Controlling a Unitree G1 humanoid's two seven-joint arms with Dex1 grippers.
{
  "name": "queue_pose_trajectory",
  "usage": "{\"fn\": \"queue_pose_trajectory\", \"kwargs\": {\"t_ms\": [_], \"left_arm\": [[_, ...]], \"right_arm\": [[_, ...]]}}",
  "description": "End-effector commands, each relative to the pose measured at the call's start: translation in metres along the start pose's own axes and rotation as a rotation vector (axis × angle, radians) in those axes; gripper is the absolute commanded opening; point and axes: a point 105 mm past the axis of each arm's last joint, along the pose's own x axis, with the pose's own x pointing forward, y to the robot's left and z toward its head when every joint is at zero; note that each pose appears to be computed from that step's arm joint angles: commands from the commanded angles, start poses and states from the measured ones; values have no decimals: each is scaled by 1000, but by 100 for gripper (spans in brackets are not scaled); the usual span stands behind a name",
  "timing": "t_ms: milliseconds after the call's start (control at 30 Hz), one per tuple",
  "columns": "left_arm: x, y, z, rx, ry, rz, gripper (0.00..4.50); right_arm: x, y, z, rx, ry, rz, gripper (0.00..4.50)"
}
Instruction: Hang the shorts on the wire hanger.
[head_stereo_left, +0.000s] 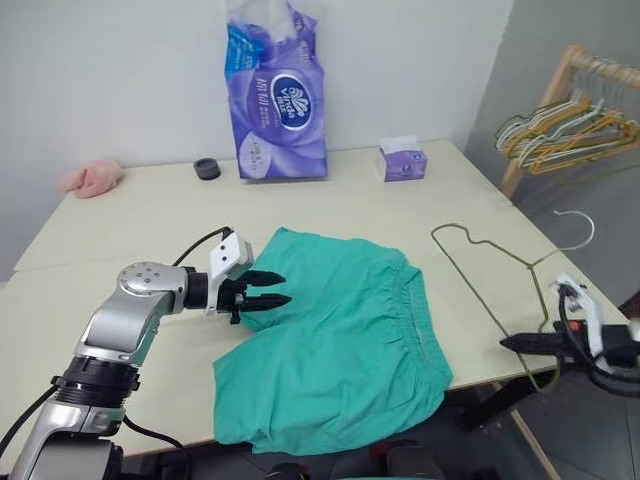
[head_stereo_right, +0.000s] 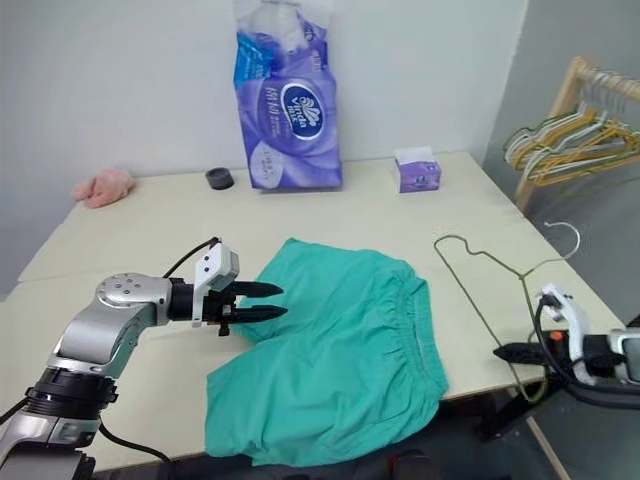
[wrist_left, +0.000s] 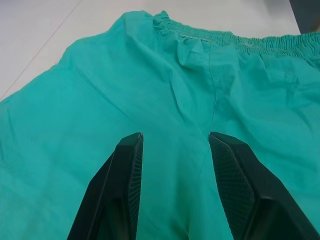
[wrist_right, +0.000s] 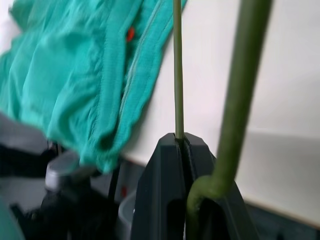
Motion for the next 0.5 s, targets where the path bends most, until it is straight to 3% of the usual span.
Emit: {"fn": "queue_pose_trajectory", "kwargs": {"t_ms": [33,300,500], "left_arm": [[1,1,9,41,-22,0,220],[4,1,10,45,-22,-10,220],[5,0,10,45,-26,-13,220]], "right_arm": [[4,11,-6,-25,36,46,0],[5,4,-29,30,142,33,0],[23,-10,-16,13,161,-30,0]]}}
